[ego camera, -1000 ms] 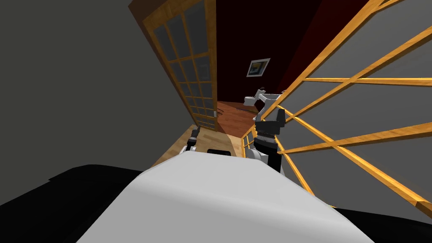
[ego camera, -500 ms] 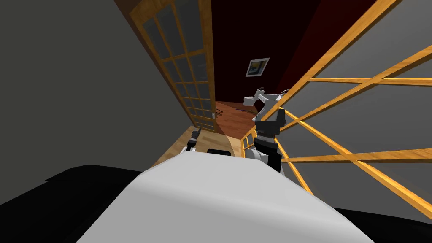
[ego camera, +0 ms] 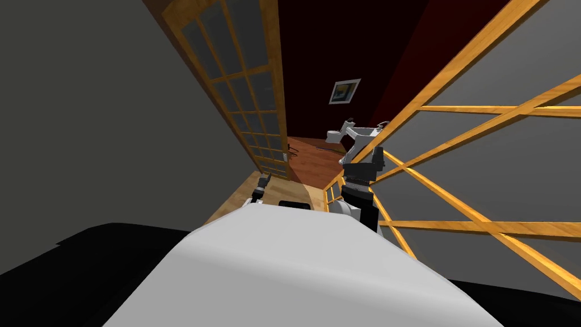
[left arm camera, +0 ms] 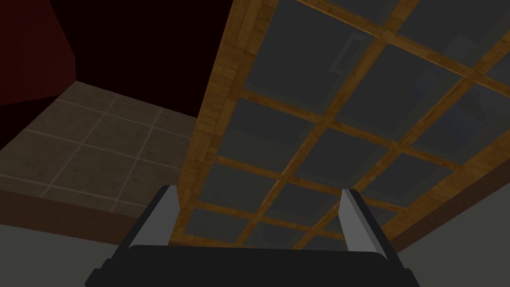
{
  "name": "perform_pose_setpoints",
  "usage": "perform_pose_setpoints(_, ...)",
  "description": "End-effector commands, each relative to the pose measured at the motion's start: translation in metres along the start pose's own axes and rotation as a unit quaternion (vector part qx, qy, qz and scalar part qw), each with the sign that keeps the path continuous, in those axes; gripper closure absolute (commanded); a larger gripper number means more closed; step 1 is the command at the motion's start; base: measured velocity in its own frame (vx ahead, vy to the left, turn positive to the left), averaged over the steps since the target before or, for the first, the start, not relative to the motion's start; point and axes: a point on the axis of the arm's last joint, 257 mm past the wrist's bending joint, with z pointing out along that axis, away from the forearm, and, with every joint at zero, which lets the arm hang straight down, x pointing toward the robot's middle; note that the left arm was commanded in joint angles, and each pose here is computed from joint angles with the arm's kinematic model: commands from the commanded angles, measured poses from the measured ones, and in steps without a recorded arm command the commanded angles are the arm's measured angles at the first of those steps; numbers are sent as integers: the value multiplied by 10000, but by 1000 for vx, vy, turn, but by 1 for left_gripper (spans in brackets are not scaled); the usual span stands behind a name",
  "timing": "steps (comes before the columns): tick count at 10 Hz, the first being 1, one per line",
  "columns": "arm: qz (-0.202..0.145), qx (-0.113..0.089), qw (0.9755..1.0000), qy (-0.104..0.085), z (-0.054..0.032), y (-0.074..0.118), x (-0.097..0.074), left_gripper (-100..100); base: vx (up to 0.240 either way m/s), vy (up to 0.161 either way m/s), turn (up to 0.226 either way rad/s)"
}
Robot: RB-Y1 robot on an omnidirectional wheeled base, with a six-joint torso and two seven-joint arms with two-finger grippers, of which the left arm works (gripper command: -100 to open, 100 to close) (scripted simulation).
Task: Pull the door open
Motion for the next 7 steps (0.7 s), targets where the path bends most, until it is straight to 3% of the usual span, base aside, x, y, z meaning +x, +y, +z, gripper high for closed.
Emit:
perform_pose_setpoints(1, 147, 4, 9999, 72, -27, 32, 63, -100, 101, -30, -18)
perform_pose_setpoints(7, 632, 17, 9974, 340, -135, 158, 290, -100, 108, -26, -18)
